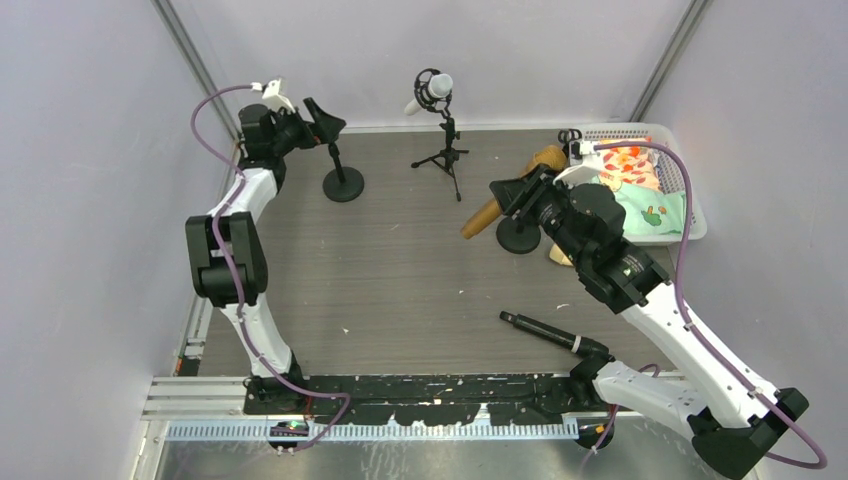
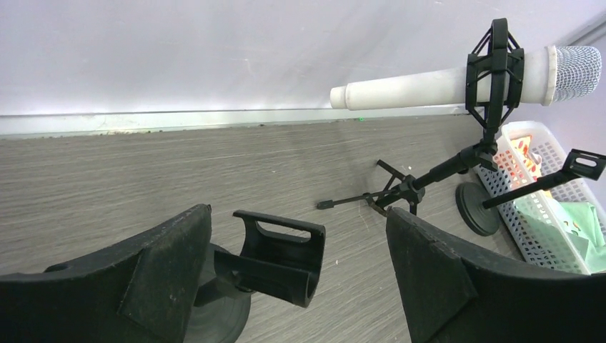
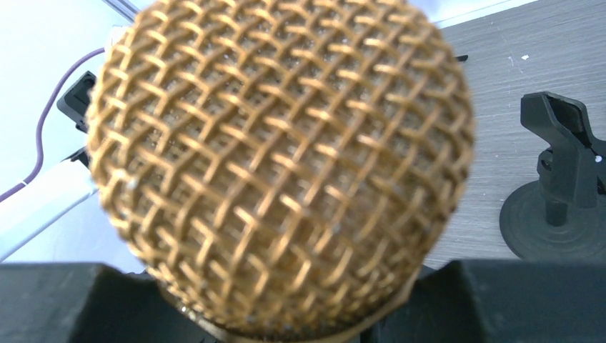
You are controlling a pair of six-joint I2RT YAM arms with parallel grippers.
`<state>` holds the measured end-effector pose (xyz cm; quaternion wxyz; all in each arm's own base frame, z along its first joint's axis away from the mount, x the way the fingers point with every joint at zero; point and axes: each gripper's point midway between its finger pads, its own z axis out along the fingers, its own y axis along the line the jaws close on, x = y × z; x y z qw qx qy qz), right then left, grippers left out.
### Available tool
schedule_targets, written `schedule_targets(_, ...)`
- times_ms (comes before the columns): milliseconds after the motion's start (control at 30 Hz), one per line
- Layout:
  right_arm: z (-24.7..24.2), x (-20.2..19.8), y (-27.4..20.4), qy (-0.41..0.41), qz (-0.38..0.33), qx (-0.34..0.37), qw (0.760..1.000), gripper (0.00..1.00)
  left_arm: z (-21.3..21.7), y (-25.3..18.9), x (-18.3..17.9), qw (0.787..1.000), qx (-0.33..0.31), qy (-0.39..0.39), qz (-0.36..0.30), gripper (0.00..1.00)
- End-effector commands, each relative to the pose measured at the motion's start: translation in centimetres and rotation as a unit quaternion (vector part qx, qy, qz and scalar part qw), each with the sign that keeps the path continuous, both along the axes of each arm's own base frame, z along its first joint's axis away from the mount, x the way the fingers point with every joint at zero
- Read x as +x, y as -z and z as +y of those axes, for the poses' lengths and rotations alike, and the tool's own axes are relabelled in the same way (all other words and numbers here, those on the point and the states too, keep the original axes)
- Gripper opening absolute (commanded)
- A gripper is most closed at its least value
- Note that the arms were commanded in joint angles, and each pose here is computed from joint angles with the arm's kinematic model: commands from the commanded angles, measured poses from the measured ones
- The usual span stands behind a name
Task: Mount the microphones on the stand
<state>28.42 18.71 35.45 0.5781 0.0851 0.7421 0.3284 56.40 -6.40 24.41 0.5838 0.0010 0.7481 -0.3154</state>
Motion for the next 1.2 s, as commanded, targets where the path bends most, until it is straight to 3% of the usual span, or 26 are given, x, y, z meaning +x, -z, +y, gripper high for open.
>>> schedule_targets(0, -0.5, -0.6, -1.7, 0.000, -0.027, 0.011, 1.000, 0.01, -0.5, -2.1, 0.9, 0.999, 0.005, 0.031, -0.040, 0.90)
schedule_targets(233, -0.6, -0.8, -1.8, 0.000, -0.027, 0.013, 1.000, 0.01, -0.9, -0.9, 1.0, 0.999, -0.002, 0.046, -0.027, 0.79)
schedule_targets(533, -0.8, -0.8, -1.5, 0.004, -0.026, 0.009, 1.000, 0.01, -1.6, -1.5, 0.5, 0.998, -0.017, 0.064, -0.026, 0.37)
schedule_targets(667, -1.1, -0.7, -1.2, 0.011, -0.026, 0.005, 1.000, 0.01, -2.2, -3.0, -0.4, 0.997, -0.039, 0.065, -0.031, 0.25)
schedule_targets(833, -1.3, -0.6, -0.7, 0.017, -0.023, 0.000, 1.000, 0.01, -5.4, -5.2, -3.0, 0.994, -0.069, 0.069, -0.047, 0.17)
schedule_targets(1167, -1.5, -0.8, -0.1, 0.020, -0.017, 0.002, 1.000, 0.01, -15.1, -6.9, -9.8, 0.989, -0.112, 0.086, -0.042, 0.15)
